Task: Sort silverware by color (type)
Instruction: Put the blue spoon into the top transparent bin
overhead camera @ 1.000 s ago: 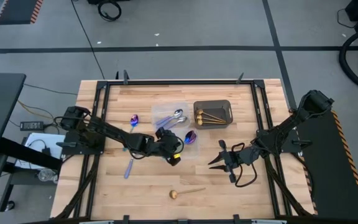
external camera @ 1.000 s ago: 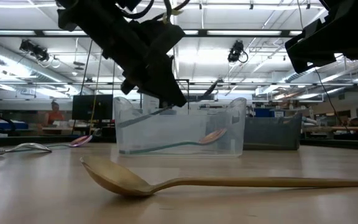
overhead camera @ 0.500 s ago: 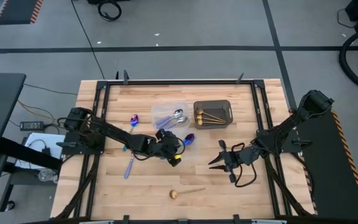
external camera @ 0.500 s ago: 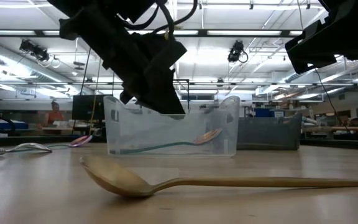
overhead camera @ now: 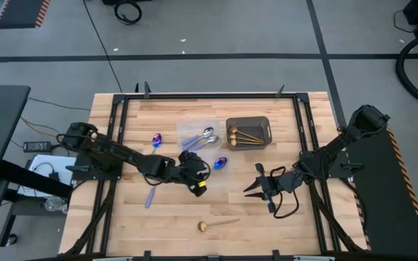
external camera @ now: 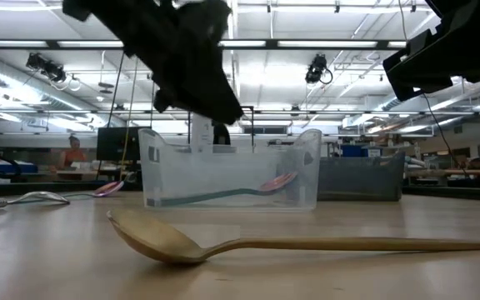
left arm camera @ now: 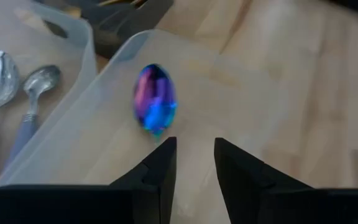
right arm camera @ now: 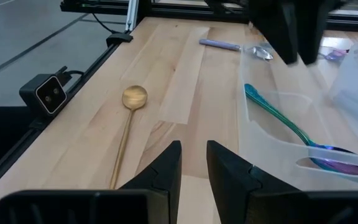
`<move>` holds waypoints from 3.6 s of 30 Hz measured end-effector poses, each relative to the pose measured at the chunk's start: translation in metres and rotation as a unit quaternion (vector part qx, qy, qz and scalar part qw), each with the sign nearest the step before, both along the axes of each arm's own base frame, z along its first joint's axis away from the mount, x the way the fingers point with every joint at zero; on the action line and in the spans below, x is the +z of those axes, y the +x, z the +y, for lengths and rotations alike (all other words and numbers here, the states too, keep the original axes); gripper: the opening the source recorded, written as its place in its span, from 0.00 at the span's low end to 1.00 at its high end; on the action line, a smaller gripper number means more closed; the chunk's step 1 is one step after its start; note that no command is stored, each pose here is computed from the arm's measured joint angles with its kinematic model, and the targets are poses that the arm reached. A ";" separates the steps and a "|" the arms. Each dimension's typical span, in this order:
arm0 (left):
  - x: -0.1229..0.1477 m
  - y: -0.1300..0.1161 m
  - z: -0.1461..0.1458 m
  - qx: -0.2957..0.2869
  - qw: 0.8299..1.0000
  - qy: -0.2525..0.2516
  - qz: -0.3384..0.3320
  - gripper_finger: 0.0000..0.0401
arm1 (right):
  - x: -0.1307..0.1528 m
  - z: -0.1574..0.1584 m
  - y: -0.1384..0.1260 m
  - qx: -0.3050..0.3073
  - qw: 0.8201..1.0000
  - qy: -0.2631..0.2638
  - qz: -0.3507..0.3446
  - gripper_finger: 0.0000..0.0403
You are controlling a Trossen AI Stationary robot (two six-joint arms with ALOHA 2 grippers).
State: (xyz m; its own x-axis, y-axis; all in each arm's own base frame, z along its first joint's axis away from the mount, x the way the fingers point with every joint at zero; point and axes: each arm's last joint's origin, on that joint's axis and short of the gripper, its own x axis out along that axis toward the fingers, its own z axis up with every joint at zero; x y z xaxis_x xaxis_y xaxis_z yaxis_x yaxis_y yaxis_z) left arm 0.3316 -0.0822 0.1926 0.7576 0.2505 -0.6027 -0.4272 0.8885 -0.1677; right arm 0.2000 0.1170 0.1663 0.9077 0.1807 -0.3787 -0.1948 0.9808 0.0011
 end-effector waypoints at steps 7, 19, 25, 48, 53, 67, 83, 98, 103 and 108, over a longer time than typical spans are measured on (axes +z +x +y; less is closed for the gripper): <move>0.022 -0.023 -0.011 0.001 1.000 -0.029 0.007 0.29 | 0.000 0.000 0.000 0.000 1.000 0.000 0.000 0.21; 0.023 -0.060 -0.031 0.037 0.992 -0.078 0.092 0.29 | 0.000 0.000 0.000 -0.001 1.000 0.002 0.000 0.21; 0.017 -0.075 -0.038 0.073 0.983 -0.103 0.135 0.29 | 0.000 0.000 0.000 -0.001 1.000 0.002 0.000 0.21; -0.030 -0.106 -0.048 0.301 0.891 -0.137 0.310 0.29 | -0.001 0.000 0.000 -0.001 1.000 0.000 0.004 0.21; -0.041 -0.104 -0.049 0.314 0.885 -0.124 0.320 0.29 | -0.001 0.000 0.000 -0.001 1.000 0.000 0.004 0.21; -0.045 -0.105 -0.047 0.323 0.881 -0.106 0.329 0.29 | 0.000 0.000 0.000 0.002 1.000 0.004 0.000 0.21; -0.046 -0.112 -0.059 0.319 0.874 -0.130 0.343 0.29 | 0.001 0.001 0.000 0.003 1.000 0.006 -0.003 0.21; -0.039 -0.097 -0.072 0.256 0.902 -0.192 0.290 0.29 | 0.001 0.001 0.000 0.012 1.000 0.011 -0.003 0.21; -0.017 -0.093 -0.078 0.206 0.916 -0.196 0.281 0.29 | 0.001 0.001 0.000 0.012 1.000 0.011 -0.003 0.21; -0.015 -0.112 -0.076 0.238 0.896 -0.162 0.337 0.29 | 0.001 0.002 0.000 0.014 1.000 0.011 -0.003 0.21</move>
State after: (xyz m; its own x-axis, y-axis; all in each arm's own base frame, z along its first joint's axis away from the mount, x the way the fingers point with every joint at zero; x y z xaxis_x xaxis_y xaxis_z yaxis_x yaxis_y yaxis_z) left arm 0.2197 -0.1583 0.1775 0.0473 0.1773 -0.9830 -0.8467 0.5293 0.0548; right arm 0.1999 0.1191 0.1678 0.9046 0.2149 -0.3682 -0.2225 0.9747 0.0222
